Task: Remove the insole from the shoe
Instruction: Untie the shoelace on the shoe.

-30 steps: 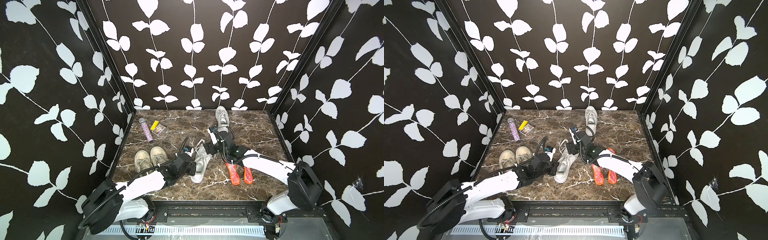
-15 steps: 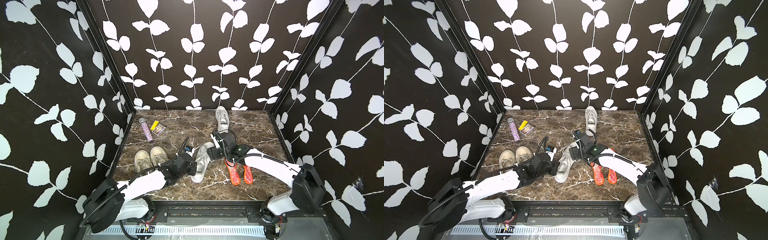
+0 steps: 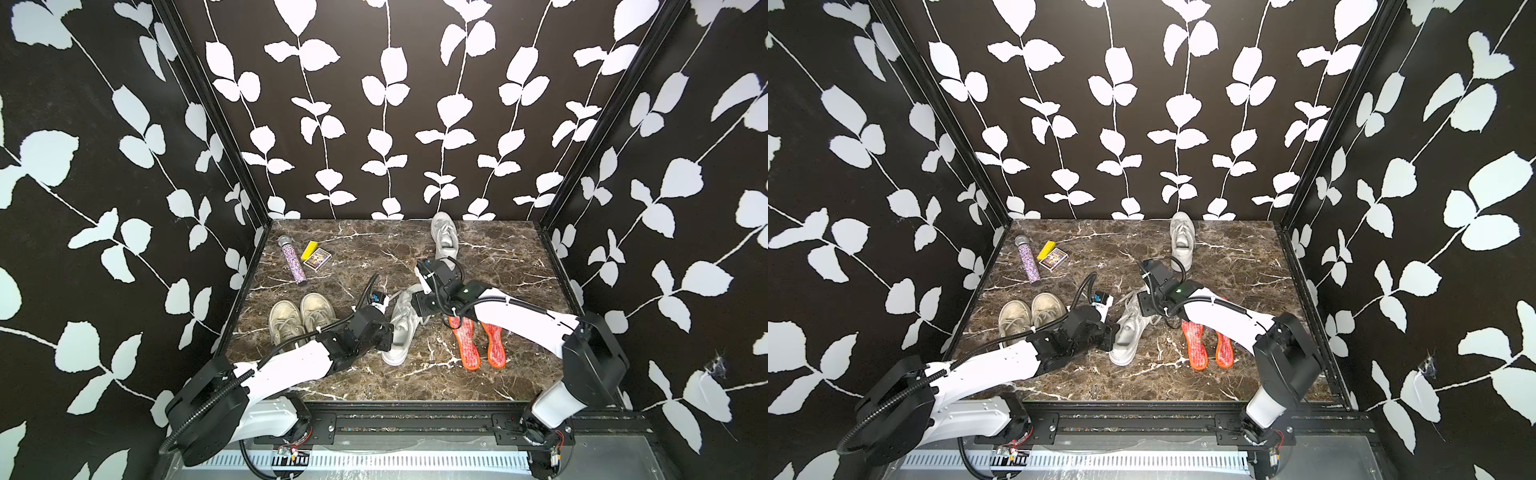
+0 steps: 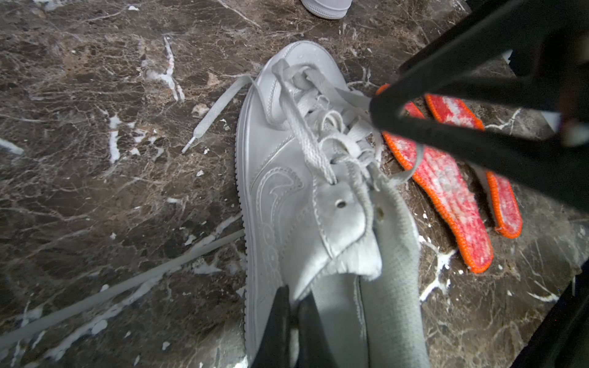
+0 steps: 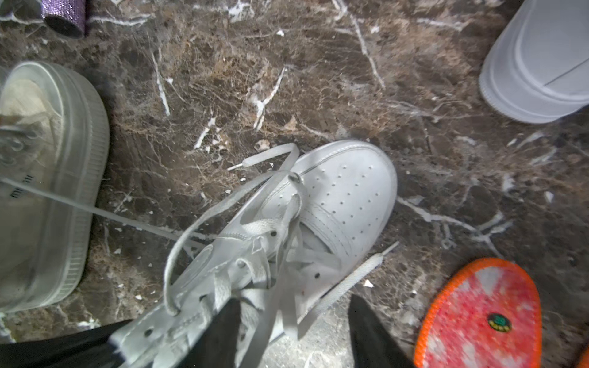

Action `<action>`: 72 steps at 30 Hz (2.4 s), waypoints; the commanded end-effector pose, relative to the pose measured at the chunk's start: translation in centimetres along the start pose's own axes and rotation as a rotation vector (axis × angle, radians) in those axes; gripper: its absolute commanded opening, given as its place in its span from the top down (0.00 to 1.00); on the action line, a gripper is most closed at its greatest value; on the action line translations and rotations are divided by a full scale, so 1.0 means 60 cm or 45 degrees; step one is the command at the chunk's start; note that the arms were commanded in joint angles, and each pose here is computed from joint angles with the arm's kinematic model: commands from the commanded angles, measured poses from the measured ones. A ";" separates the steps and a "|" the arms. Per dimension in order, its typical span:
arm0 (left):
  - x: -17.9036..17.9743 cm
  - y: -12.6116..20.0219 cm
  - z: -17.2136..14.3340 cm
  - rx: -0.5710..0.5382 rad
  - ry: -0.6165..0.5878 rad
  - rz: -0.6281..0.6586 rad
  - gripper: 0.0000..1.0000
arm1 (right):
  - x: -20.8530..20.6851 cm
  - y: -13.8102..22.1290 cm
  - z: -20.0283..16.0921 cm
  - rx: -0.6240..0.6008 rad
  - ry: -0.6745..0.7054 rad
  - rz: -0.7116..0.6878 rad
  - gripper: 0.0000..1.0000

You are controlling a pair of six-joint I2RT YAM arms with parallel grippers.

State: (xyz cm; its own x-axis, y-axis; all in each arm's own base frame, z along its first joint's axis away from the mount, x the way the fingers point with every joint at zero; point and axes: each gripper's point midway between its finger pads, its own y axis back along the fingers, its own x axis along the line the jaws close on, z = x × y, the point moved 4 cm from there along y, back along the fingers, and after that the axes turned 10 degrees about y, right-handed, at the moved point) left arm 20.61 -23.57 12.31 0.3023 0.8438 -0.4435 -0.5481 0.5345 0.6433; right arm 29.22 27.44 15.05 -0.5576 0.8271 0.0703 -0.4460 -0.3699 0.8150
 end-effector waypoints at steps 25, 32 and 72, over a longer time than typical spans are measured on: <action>0.042 0.036 0.013 -0.120 0.094 0.206 1.00 | -0.100 0.105 0.002 -0.247 -0.102 -0.536 1.00; -0.039 0.031 0.017 -0.035 -0.053 -0.166 1.00 | -0.021 0.110 0.062 -0.515 0.069 -0.098 1.00; -0.037 -0.105 0.131 0.015 -0.118 0.073 0.97 | -0.038 0.125 -0.023 -0.529 0.068 -0.094 1.00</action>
State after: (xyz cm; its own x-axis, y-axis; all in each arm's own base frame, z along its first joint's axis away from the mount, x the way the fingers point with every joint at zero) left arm 28.75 -29.06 12.90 0.3599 0.8606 -0.3603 -0.5197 0.5056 0.6887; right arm 25.77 23.30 19.04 -0.5992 0.8006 0.0060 -0.6613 -0.4991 0.5600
